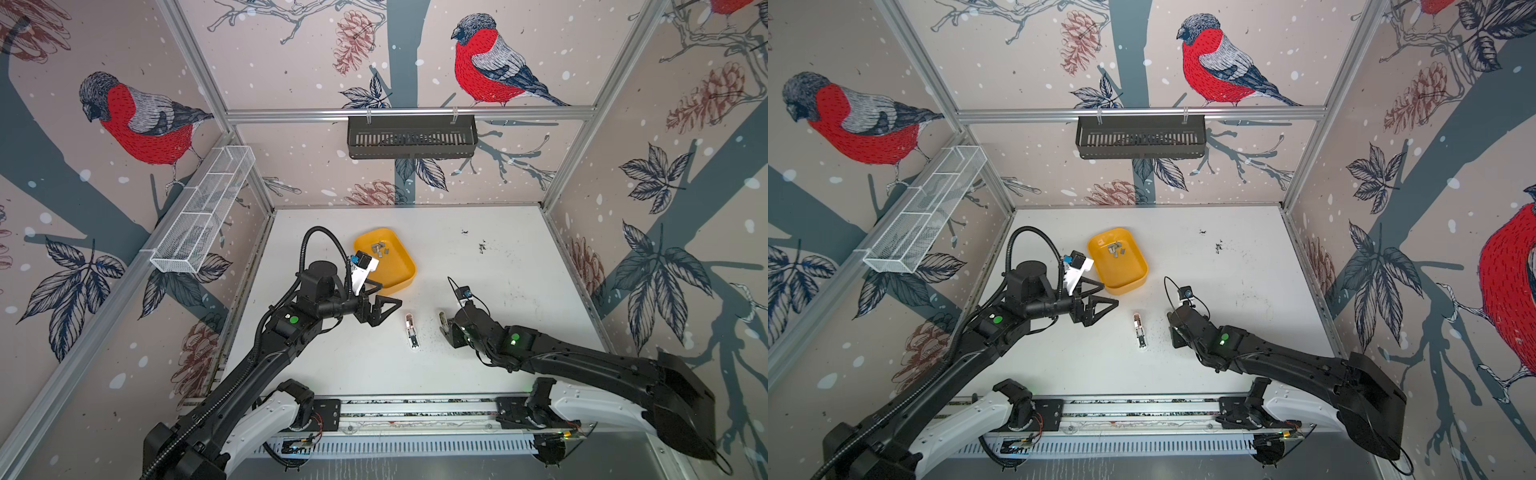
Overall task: Load the staples into the stapler
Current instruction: 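Open the right gripper and lift it off the cream stapler, then move the left gripper over the yellow tray while the right gripper withdraws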
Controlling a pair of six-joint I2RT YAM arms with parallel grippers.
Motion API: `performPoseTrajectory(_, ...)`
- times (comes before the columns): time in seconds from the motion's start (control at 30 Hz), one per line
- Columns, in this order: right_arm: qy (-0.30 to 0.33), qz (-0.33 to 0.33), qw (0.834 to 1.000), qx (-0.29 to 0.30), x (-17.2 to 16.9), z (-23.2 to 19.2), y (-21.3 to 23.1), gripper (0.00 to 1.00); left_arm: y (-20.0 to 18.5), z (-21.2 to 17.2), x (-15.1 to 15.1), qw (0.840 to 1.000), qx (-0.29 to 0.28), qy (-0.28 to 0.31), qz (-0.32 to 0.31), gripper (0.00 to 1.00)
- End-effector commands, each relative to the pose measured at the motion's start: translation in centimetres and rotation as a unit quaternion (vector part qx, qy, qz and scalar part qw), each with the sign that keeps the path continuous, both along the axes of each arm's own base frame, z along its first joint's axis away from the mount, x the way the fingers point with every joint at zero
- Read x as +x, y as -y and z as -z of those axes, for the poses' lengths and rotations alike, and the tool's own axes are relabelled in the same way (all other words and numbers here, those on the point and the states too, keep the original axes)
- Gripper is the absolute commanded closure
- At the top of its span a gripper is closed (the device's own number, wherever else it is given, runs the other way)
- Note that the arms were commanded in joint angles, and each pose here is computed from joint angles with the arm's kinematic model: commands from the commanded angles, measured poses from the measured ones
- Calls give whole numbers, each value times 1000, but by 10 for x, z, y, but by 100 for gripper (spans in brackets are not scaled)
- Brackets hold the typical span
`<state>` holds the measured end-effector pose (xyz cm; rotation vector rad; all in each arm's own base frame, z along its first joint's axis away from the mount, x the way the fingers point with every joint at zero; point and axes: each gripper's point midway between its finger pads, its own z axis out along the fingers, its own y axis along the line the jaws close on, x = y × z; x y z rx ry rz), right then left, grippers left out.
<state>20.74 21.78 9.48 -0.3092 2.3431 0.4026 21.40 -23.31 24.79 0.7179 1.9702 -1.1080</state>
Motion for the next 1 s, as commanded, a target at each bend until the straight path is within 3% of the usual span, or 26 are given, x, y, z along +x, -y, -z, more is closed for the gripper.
performPoseTrajectory(0.0, 32, 4, 999, 22, 7, -16, -4, 73, -1, 1, 6, 1000, 2, 1, -13, 2)
performPoseTrajectory(0.27, 78, 3, 996, 51, 15, -42, -6, 56, -2, 11, 16, 999, 15, -12, -32, 2)
performPoseTrajectory(0.37, 87, 0, 995, 57, 17, -49, -7, 43, -2, 13, 21, 999, 17, -13, -40, 2)
performPoseTrajectory(0.5, 98, -9, 993, 73, 18, -56, -10, 14, -4, 18, 28, 998, 26, -17, -57, 2)
performPoseTrajectory(0.6, 106, -9, 991, 85, 18, -62, -10, 0, -13, 28, 40, 993, 44, -29, -102, 3)
performPoseTrajectory(0.97, 132, -14, 987, 95, 16, -82, -4, 0, -32, 58, 83, 967, 84, -84, -226, 5)
